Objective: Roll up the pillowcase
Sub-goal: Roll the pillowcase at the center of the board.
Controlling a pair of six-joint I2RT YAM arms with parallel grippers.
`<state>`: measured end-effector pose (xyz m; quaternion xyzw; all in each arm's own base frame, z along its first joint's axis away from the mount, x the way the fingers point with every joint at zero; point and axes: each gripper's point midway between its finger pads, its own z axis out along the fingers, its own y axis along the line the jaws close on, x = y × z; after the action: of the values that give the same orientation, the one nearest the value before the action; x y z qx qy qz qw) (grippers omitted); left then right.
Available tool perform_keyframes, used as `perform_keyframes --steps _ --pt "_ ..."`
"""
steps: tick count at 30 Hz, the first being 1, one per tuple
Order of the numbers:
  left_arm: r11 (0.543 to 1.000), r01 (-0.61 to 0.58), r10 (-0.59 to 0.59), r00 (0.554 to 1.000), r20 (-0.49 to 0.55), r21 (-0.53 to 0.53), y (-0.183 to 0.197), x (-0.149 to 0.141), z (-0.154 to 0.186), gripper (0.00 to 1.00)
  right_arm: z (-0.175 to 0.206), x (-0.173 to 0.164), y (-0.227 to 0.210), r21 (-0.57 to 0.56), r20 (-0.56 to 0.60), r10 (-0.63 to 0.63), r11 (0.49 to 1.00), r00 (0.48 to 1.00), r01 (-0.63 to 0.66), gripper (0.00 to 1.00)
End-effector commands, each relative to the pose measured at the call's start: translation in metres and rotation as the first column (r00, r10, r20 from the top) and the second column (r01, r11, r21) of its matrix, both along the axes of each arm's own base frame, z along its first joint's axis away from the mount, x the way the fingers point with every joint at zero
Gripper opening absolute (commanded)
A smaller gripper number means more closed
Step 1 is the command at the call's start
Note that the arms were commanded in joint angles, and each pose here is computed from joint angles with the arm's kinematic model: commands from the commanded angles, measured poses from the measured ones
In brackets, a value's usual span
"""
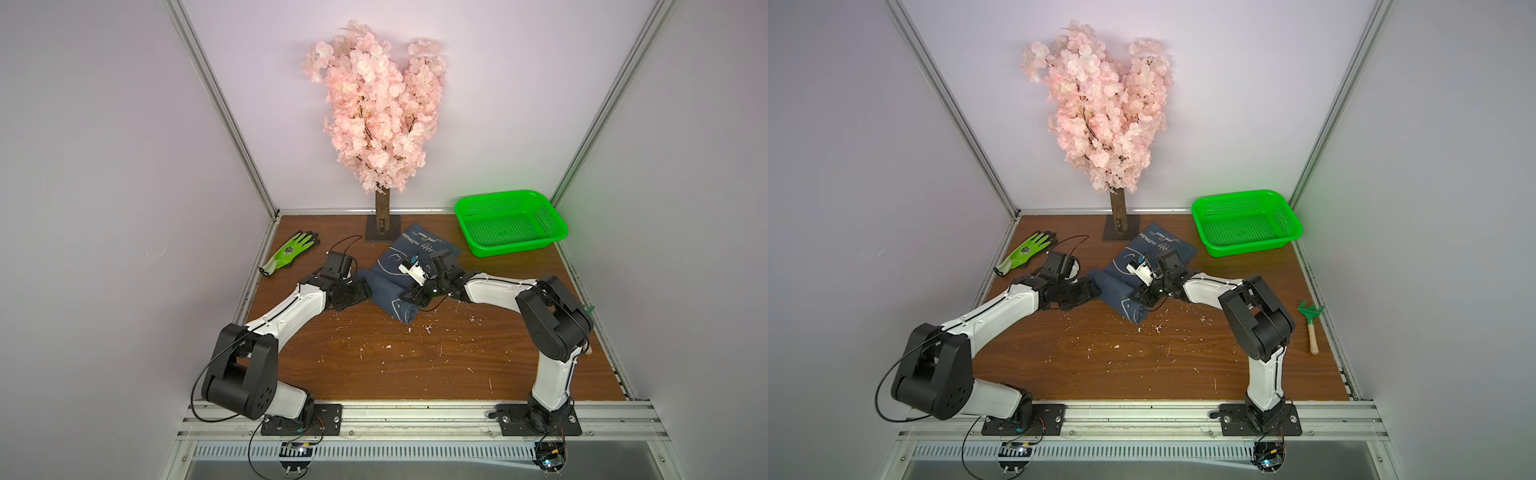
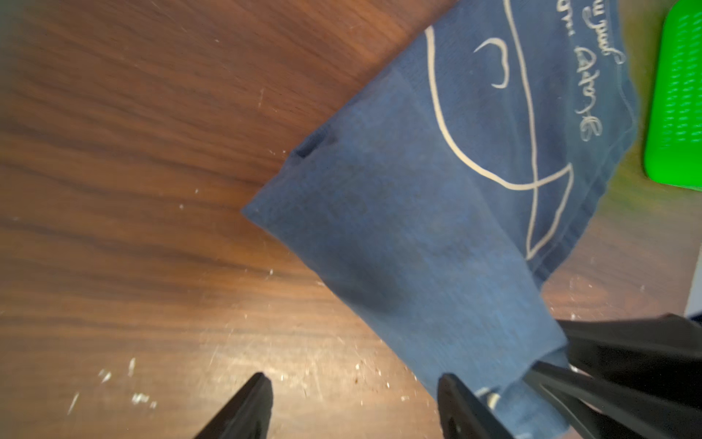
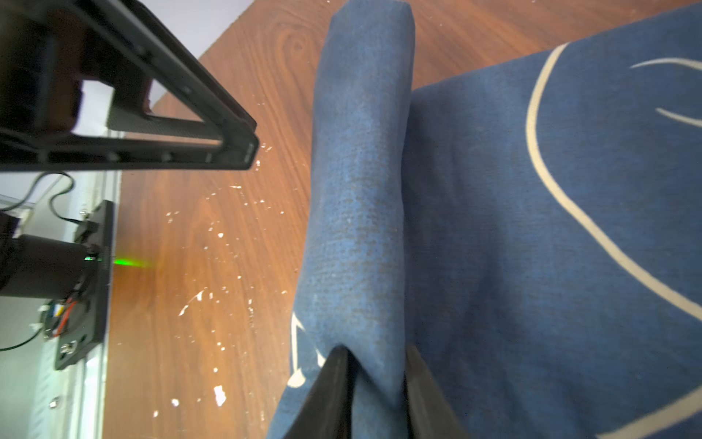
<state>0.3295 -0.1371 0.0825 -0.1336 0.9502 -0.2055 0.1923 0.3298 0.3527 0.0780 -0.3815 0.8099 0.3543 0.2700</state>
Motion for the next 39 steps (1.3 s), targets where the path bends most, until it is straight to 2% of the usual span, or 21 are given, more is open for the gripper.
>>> perform_keyframes --steps 1,7,13,19,25,32,39 --pt "1.0 0.02 -0.02 0.999 0.047 -0.009 -0.008 0.016 0.0 0.72 0.006 0.014 -0.002 -0.015 0.107 -0.025 1.0 0.994 0.026 0.31" --pt "1.0 -0.024 0.025 0.997 0.078 -0.004 -0.005 0.037 -0.006 0.73 0.006 0.024 -0.007 -0.039 0.191 -0.052 0.997 0.98 0.061 0.37" --pt "0.999 -0.034 0.034 0.999 0.024 0.027 0.003 0.043 -0.03 0.72 0.008 0.03 -0.012 -0.06 0.242 -0.074 0.994 0.967 0.091 0.4" --pt "0.998 -0.051 0.051 0.999 0.008 0.047 0.013 0.053 -0.036 0.71 0.009 0.031 -0.014 -0.076 0.282 -0.077 0.992 0.956 0.102 0.42" --pt "0.995 -0.039 0.043 0.998 -0.046 0.093 0.018 0.051 -0.056 0.7 0.007 0.029 -0.019 -0.152 0.371 -0.073 0.979 0.926 0.138 0.45" --pt "0.993 -0.042 0.05 0.996 -0.068 0.11 0.023 0.051 -0.061 0.68 0.04 0.009 -0.02 -0.185 0.496 -0.056 0.968 0.866 0.169 0.52" --pt "0.984 -0.059 0.077 0.992 -0.1 0.166 0.031 0.053 -0.065 0.62 0.044 -0.022 -0.017 -0.213 0.531 0.012 0.97 0.847 0.12 0.52"
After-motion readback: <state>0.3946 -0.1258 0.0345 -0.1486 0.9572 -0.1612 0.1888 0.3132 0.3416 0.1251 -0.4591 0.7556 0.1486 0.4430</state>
